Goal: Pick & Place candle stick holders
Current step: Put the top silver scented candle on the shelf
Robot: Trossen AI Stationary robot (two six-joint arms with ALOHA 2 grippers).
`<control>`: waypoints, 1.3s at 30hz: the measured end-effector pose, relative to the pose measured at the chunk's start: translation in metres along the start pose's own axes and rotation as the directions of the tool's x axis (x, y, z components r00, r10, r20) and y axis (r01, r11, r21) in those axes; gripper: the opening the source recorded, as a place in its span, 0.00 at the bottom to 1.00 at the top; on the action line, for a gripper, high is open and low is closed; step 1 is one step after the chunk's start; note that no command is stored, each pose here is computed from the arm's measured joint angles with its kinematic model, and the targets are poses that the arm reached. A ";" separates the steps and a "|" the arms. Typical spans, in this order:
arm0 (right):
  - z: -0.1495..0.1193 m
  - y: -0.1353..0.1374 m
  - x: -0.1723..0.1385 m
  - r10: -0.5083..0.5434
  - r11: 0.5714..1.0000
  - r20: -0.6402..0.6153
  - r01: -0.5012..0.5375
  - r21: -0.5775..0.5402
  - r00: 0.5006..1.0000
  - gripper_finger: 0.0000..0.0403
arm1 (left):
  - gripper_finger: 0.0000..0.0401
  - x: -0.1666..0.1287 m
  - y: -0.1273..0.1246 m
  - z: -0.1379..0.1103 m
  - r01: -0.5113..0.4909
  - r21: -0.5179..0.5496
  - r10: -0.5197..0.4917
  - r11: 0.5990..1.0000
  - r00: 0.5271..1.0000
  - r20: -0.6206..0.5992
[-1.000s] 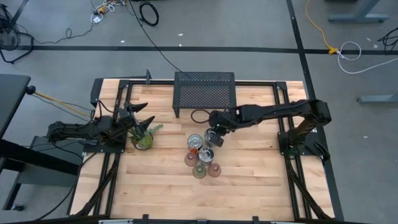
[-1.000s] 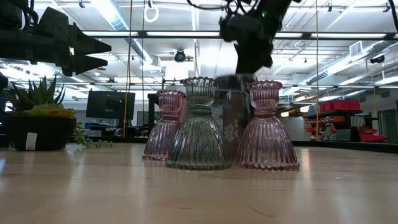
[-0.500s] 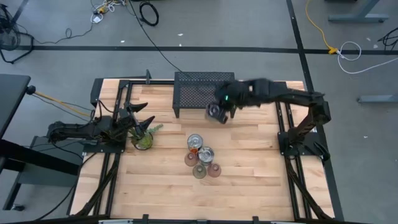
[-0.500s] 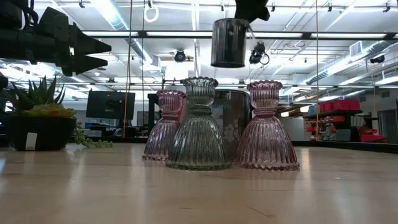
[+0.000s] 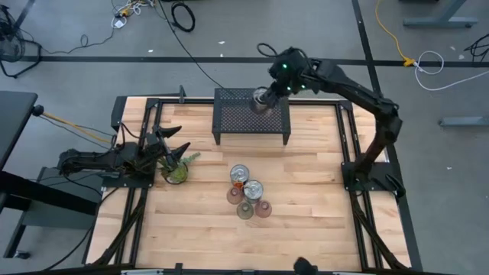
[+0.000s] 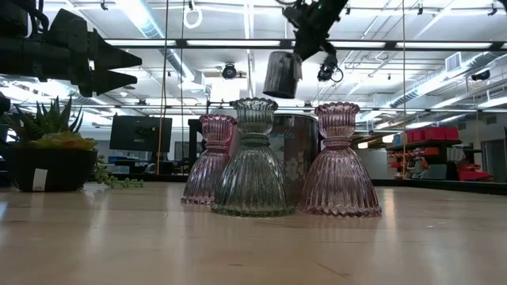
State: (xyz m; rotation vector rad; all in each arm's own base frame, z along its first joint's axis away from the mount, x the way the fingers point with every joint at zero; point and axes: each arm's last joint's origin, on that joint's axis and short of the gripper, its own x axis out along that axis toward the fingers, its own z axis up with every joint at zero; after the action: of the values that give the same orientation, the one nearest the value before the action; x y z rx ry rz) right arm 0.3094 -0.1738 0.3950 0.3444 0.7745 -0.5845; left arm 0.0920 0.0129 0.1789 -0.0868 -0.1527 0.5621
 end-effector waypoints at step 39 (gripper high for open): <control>0.034 -0.044 0.087 0.017 0.997 -0.115 -0.008 0.077 0.993 0.00 | 0.96 0.000 0.000 0.000 0.000 0.002 0.000 1.000 1.000 0.000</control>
State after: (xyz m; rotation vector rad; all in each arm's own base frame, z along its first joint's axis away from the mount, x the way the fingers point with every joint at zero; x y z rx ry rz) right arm 0.3507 -0.2570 0.3504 0.4564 0.8616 -0.5877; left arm 0.0920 0.0129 0.1790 -0.0844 -0.1522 0.5628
